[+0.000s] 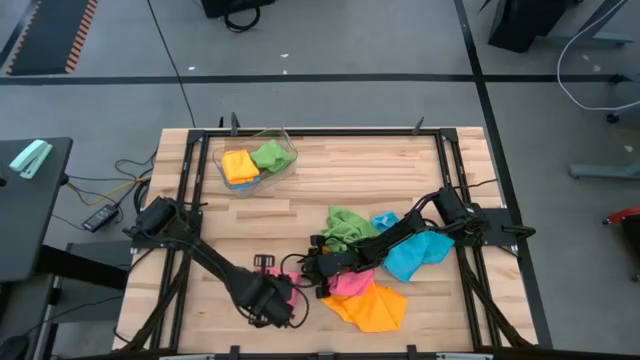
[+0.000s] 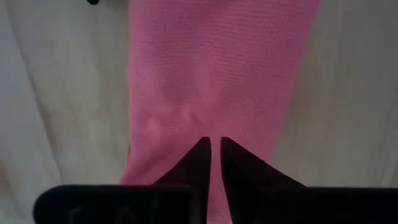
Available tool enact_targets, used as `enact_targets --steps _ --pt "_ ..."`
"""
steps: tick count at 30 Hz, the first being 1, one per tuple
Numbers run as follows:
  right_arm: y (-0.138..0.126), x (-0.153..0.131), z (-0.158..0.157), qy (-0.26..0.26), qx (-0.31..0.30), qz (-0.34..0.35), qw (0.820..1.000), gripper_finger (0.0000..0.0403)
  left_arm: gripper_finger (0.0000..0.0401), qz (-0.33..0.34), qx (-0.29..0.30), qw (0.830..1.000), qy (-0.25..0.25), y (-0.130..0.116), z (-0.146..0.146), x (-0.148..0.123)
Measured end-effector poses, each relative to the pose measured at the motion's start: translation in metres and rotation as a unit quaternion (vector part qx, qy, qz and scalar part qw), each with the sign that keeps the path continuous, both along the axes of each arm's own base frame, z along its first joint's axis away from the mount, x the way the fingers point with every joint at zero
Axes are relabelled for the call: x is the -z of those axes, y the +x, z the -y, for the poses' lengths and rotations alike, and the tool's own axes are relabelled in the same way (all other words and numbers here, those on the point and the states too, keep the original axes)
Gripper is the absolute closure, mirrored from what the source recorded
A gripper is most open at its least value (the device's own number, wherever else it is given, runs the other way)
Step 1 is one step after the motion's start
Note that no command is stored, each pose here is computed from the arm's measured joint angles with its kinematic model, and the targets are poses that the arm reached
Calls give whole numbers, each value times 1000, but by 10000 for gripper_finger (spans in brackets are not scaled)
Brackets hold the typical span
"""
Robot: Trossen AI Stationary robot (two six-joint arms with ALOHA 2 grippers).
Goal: Fold microfiber towels
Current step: Fold the left pink microfiber towel, then stack the left pink microfiber towel on top of the green microfiber towel
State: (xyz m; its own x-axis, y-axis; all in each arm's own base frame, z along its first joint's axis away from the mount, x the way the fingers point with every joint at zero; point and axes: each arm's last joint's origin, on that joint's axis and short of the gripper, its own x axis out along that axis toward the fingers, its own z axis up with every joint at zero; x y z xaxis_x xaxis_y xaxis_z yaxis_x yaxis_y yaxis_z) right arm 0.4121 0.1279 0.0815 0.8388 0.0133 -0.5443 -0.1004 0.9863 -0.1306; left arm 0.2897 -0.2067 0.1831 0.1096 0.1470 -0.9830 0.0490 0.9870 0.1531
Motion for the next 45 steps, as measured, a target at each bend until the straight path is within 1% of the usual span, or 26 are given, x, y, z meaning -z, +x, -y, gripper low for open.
enact_targets --steps 3,8,12,13,15,18,21,24,30,34,36,38,41,43,45 --pt "0 0 0 0 0 0 1000 217 337 -2 -3 1000 21 -4 0 0" --pt "0 0 0 0 0 0 1000 217 269 -33 -19 998 50 -12 -10 11" --pt "0 0 0 0 0 0 1000 217 227 -59 -30 995 69 -20 -21 29" --pt "0 0 0 0 0 0 1000 217 220 -64 -41 995 67 -22 -24 34" --pt "0 0 0 0 0 0 1000 217 211 -65 -50 996 42 -23 -25 41" --pt "0 0 0 0 0 0 1000 217 206 -57 -47 997 12 -21 -24 43" --pt "0 0 0 0 0 1 1000 217 207 -65 -50 997 15 -19 -22 38" --pt "0 0 0 0 0 1 1000 217 215 -73 -55 996 15 -15 -18 25" --pt "0 -1 0 -6 -4 -3 1000 217 231 -29 -11 1000 -4 -2 -3 -1" --pt "-9 -19 -4 -31 -16 -33 999 217 236 13 11 1000 7 -1 6 -4" --pt "-14 -34 -7 -42 -16 -34 998 217 236 31 23 999 12 -2 11 -4" --pt "-18 -42 -15 -63 -34 -30 997 217 235 44 32 998 28 -3 15 -4" --pt "-28 -37 -36 -135 -56 -30 989 217 235 53 32 996 68 -8 15 -5" --pt "-35 -34 -51 -180 -56 -25 982 217 237 53 29 995 84 -12 14 -1" --pt "-40 -35 -61 -204 -62 -18 977 217 242 46 31 994 98 -16 11 6"
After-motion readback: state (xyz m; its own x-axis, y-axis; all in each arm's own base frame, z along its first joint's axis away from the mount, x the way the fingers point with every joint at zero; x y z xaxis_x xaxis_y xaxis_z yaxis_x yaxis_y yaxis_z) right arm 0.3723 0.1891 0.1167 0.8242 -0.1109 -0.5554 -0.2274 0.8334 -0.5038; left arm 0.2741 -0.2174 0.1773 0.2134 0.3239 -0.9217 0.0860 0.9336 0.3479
